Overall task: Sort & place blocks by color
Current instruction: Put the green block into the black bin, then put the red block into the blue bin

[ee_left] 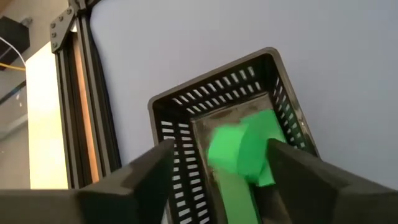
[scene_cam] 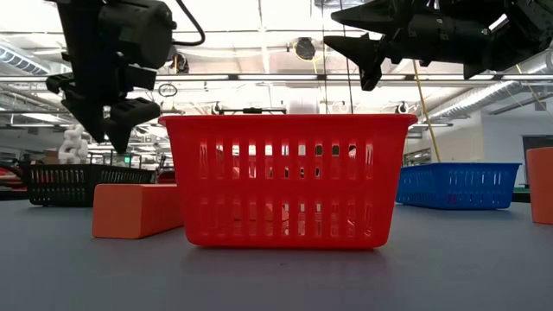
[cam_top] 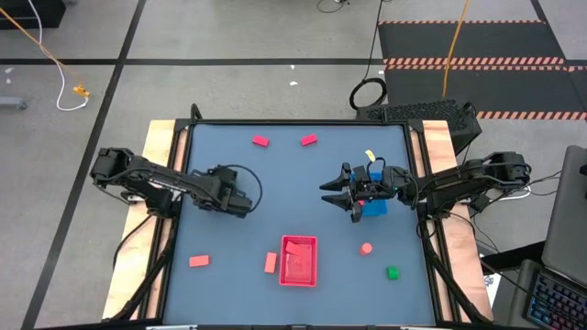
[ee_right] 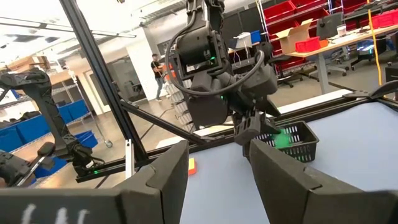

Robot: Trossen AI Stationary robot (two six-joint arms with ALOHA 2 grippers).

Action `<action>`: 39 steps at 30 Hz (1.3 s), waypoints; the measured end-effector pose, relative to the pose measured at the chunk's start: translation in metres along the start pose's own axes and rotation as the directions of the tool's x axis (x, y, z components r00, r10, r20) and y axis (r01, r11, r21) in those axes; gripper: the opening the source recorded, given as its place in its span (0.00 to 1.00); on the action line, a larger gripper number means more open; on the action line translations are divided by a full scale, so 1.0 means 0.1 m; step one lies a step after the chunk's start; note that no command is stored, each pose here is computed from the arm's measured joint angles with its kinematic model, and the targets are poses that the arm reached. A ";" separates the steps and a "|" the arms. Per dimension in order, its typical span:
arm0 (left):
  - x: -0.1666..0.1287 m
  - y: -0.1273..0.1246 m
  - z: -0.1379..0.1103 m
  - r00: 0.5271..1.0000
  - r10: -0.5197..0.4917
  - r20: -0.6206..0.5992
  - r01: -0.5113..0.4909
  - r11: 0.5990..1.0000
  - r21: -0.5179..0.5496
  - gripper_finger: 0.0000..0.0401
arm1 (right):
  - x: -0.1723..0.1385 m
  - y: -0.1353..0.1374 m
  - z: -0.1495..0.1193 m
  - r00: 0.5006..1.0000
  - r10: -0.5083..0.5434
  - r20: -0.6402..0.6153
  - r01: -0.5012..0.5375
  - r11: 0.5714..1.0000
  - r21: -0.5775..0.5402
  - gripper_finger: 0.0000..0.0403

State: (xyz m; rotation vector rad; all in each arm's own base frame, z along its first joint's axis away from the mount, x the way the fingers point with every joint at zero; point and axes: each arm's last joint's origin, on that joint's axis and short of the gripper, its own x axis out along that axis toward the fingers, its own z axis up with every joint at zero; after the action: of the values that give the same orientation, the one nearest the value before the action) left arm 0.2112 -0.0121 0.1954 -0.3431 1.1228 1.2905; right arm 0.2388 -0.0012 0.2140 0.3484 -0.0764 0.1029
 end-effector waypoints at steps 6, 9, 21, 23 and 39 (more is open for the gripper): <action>-0.01 0.00 -0.01 1.000 -0.006 -0.013 0.007 1.000 0.029 0.82 | 0.00 0.00 0.00 1.000 0.000 0.001 0.000 1.000 0.000 0.41; -0.01 0.00 -0.01 1.000 -0.003 -0.014 0.004 0.998 0.062 0.85 | 0.00 0.00 0.00 1.000 0.001 0.002 -0.001 1.000 0.000 0.41; -0.36 -0.10 0.26 0.988 -0.131 0.078 0.124 0.988 0.097 0.75 | 0.00 0.00 0.00 1.000 0.000 0.000 0.000 1.000 0.000 0.41; -0.45 -0.14 0.32 0.977 -0.166 0.132 0.153 0.983 0.100 0.73 | 0.00 0.00 0.00 1.000 0.000 0.000 0.000 1.000 0.000 0.41; -0.94 -0.51 0.55 0.754 -0.463 0.466 0.321 0.878 0.354 0.58 | 0.00 0.00 0.00 1.000 0.000 0.001 0.000 0.999 -0.043 0.41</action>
State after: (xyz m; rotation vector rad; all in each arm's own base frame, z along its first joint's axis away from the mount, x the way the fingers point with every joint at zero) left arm 0.2936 -0.0414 0.2776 -0.0078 0.6627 0.7714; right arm 0.2388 -0.0013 0.2141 0.3058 -0.0789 0.1005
